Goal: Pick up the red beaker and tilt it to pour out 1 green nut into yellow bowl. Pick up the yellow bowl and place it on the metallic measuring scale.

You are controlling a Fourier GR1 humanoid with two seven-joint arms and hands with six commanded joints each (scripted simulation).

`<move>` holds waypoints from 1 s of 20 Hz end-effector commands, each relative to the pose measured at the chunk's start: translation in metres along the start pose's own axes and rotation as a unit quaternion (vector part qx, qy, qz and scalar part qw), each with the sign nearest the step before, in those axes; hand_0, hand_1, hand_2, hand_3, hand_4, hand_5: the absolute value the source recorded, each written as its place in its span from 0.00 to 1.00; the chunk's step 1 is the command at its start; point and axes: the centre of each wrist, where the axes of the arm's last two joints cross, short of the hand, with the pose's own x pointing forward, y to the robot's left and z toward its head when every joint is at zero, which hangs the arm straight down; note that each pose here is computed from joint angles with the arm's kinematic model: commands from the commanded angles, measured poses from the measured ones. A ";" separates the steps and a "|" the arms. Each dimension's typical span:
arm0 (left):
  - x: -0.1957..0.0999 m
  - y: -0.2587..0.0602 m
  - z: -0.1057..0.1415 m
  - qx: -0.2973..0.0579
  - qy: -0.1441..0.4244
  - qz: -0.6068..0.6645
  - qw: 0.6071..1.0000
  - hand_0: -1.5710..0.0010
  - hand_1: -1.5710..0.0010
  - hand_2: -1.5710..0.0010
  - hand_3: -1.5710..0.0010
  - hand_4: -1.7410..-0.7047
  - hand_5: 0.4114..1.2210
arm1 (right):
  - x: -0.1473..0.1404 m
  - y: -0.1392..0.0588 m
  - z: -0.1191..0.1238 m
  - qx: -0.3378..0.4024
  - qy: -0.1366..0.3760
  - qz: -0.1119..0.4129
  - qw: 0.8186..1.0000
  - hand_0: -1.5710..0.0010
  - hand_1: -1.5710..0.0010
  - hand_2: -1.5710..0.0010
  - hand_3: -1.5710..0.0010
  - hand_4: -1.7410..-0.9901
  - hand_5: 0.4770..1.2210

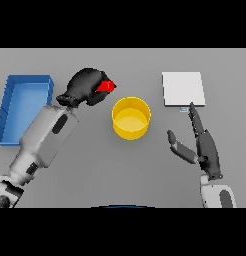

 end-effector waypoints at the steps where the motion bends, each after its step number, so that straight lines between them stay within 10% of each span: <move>1: 0.004 0.005 -0.002 -0.011 -0.001 -0.035 0.999 0.00 0.00 0.00 0.00 0.00 0.95 | -0.001 0.001 0.002 0.001 0.001 -0.003 1.000 1.00 1.00 1.00 1.00 0.74 0.26; 11: 0.042 0.015 -0.032 -0.135 -0.036 -0.315 0.939 0.00 0.00 0.00 0.18 0.02 0.99 | -0.001 0.006 0.003 -0.004 0.021 -0.039 0.999 1.00 1.00 1.00 1.00 0.71 0.22; 20: 0.070 0.012 -0.046 -0.179 -0.111 -0.483 0.850 0.00 0.00 0.00 0.02 0.01 1.00 | -0.002 0.006 0.001 -0.021 0.004 -0.021 1.000 1.00 1.00 1.00 1.00 0.74 0.13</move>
